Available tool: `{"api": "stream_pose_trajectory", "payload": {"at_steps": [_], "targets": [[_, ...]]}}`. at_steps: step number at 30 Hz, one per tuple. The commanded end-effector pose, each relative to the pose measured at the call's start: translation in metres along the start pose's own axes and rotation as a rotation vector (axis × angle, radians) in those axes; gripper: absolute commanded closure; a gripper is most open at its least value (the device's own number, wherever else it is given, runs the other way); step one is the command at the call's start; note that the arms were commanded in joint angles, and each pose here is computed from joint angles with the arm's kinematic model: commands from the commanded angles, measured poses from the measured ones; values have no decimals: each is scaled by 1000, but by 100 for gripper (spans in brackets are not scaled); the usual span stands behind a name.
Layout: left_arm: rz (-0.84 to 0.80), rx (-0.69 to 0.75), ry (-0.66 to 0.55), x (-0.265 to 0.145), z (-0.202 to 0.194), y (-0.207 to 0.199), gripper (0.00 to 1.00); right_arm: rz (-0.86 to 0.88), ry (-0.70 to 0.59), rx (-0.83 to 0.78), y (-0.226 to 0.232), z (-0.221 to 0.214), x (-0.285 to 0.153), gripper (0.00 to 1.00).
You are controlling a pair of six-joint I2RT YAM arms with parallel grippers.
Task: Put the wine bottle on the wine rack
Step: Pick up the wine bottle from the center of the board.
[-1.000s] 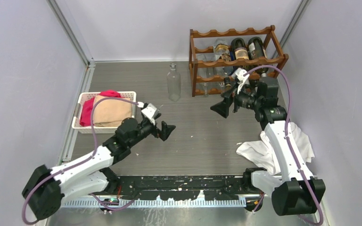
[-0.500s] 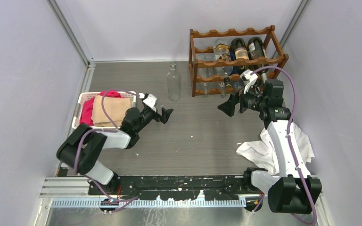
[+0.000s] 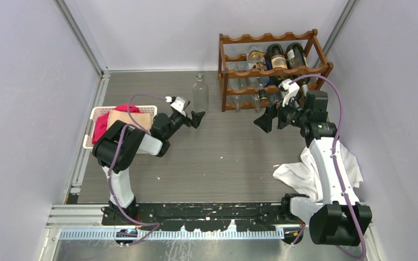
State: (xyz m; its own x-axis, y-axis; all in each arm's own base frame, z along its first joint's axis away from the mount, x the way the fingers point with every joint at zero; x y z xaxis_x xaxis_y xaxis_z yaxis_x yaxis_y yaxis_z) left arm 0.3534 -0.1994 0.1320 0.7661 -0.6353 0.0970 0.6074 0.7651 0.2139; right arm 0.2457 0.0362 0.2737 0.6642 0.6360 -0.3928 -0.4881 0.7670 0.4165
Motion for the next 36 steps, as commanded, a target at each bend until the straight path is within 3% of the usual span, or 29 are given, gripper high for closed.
{"api": "stream_pose_trajectory", "payload": {"at_steps": [1, 10, 16, 19, 22, 23, 29, 36], "targets": [[60, 57, -107, 25, 16, 15, 15, -9, -36, -49, 2, 16, -4, 0], [149, 45, -58, 58, 0, 28, 17, -17, -30, -48, 0, 16, -3, 0], [145, 38, -56, 74, -4, 26, 30, -22, -25, -47, -1, 15, -2, 0], [134, 42, -61, 79, -3, 25, 50, -27, -24, -51, -2, 15, -3, 0], [130, 59, -81, 72, 2, 24, 95, -28, -23, -51, -2, 15, -4, 0], [132, 67, -88, 67, 3, 24, 100, -27, -23, -52, -1, 16, -4, 0], [19, 98, -146, 25, 39, 11, 100, -8, -16, -53, 0, 15, -5, 0], [-240, 37, -78, -24, 82, -17, 100, 10, -8, -121, 9, 21, -20, 0]]}}
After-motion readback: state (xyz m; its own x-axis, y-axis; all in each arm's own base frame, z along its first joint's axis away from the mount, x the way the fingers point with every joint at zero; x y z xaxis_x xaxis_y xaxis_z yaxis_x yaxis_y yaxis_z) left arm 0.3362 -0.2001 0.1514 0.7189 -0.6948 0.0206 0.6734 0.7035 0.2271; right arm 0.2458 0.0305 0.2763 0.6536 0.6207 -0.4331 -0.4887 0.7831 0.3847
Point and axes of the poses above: each gripper's point midway between its finger pads, its own x axis out along the fingers, its own y axis along the line the jaws close on, z = x × y, the point moved 9 cm from there along -x, back along the fingers, and after that the axes turned 13 degrees about x, right-handed, at the moved point
